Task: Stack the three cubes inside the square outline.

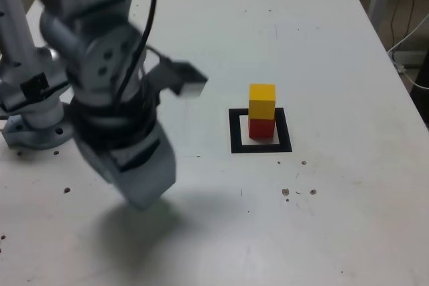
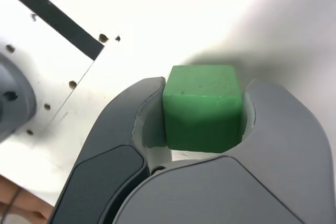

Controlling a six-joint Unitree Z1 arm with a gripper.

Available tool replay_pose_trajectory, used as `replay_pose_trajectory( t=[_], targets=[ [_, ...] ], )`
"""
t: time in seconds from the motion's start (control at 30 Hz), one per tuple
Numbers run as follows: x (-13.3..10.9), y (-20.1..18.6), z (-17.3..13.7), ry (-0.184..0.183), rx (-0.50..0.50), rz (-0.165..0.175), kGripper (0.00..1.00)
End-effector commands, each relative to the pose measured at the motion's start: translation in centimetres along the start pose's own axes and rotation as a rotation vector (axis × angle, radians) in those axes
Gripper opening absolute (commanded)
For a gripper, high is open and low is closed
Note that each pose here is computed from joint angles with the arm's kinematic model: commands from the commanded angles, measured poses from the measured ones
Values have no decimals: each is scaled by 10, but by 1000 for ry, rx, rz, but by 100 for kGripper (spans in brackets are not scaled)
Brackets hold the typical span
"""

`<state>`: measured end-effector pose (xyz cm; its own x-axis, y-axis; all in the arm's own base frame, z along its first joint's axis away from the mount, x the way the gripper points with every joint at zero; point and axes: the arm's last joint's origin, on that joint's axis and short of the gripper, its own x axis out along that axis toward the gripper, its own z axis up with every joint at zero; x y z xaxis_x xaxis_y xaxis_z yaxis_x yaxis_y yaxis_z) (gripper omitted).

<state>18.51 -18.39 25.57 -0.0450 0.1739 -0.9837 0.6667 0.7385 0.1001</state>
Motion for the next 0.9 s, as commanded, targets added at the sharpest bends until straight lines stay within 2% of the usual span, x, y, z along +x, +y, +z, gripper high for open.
replay_pose_trajectory(
  t=[0.0,0.23,0.33,0.63,0.87],
  targets=[
    [-16,12,-3,19,-60,-2,19],
    [-62,55,-5,-23,-232,-6,19],
    [-71,75,-10,-32,-300,-14,19],
    [-69,129,-10,-27,-484,-78,19],
    [-63,171,-1,-27,-563,-92,19]
  ],
)
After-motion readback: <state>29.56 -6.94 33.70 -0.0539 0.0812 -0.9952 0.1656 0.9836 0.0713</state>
